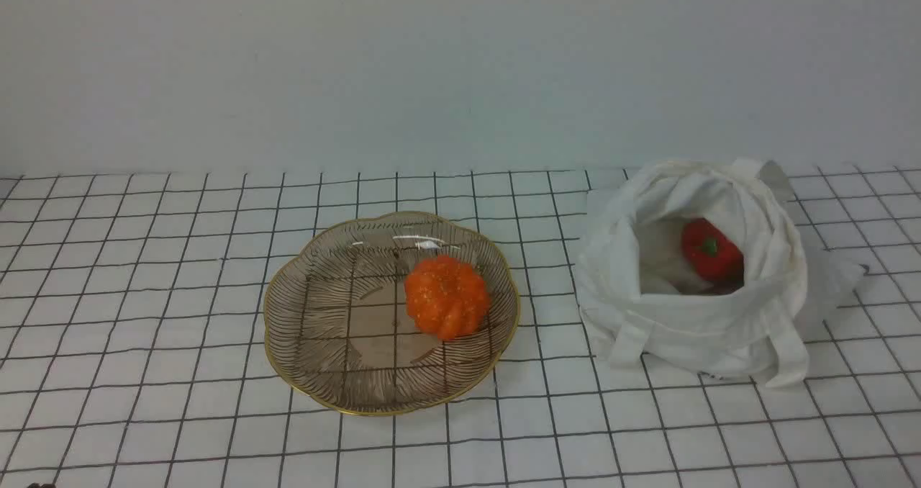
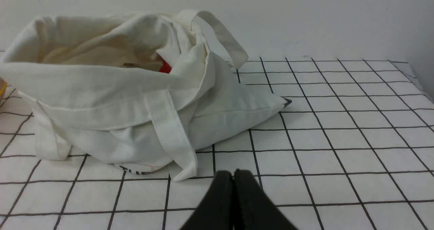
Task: Take vegetables from bag on white checkered tablecloth place on plate.
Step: 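Reach into the cloth bag and grasp a vegetable inside it with the right gripper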
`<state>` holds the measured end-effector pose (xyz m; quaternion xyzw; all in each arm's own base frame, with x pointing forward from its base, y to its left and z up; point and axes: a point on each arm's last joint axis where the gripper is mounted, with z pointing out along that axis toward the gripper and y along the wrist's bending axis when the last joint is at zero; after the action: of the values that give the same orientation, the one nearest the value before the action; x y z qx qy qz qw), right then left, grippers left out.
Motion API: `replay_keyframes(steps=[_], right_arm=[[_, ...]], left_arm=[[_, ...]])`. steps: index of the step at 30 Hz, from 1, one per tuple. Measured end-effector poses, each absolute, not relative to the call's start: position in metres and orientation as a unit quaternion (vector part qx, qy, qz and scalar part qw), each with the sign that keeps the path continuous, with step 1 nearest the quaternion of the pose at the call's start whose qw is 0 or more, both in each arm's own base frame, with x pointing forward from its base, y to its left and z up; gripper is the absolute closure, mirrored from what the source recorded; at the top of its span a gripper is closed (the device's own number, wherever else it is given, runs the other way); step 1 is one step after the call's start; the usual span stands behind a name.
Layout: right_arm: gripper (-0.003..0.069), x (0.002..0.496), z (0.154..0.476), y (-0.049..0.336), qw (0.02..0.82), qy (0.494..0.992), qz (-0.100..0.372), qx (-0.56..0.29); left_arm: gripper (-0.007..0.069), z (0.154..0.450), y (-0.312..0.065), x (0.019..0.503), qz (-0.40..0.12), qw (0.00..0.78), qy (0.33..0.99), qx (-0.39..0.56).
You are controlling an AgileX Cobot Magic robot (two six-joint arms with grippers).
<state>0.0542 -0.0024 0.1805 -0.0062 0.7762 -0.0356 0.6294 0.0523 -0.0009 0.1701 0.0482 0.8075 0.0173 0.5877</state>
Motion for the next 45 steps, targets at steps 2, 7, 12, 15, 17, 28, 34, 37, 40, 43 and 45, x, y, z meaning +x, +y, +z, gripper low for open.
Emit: replay_keyframes(steps=[2,7,12,15,17,28,34,37,40,43,45], right_arm=[[0.0671,0.054,0.181,-0.002,0.629,0.776,-0.036,-0.006],[0.0671,0.054,0.181,-0.002,0.629,0.776,-0.036,-0.006],[0.0671,0.054,0.181,-0.002,0.629,0.776,-0.036,-0.006],[0.0671,0.054,0.181,-0.002,0.629,0.776,-0.036,-0.006],[0.0671,0.054,0.181,-0.002,0.629,0.776,-0.036,-0.006],[0.0671,0.055,0.183,-0.002,0.643,0.766,-0.027,0.003],[0.0671,0.056,0.202,-0.002,0.707,0.664,0.162,0.183],[0.0671,0.056,0.206,-0.004,0.706,0.624,0.225,0.248],[0.0671,0.055,0.209,-0.007,0.697,0.591,0.274,0.300],[0.0671,0.055,0.208,-0.007,0.691,0.585,0.287,0.312],[0.0671,0.055,0.209,-0.008,0.693,0.580,0.290,0.317]], left_arm=[[0.0634,0.170,-0.001,0.052,0.017,0.588,0.807,0.048],[0.0634,0.170,-0.001,0.052,0.017,0.588,0.807,0.048],[0.0634,0.170,-0.001,0.052,0.017,0.588,0.807,0.048],[0.0634,0.170,-0.001,0.052,0.017,0.588,0.807,0.048],[0.0634,0.170,-0.001,0.052,0.017,0.588,0.807,0.048],[0.0634,0.170,-0.001,0.052,0.017,0.588,0.807,0.048],[0.0634,0.170,-0.001,0.052,0.017,0.588,0.807,0.048],[0.0634,0.170,-0.001,0.052,0.017,0.588,0.807,0.048],[0.0634,0.170,-0.001,0.052,0.017,0.588,0.807,0.048],[0.0634,0.170,-0.001,0.052,0.017,0.588,0.807,0.048],[0.0634,0.170,-0.001,0.052,0.017,0.588,0.807,0.048]])
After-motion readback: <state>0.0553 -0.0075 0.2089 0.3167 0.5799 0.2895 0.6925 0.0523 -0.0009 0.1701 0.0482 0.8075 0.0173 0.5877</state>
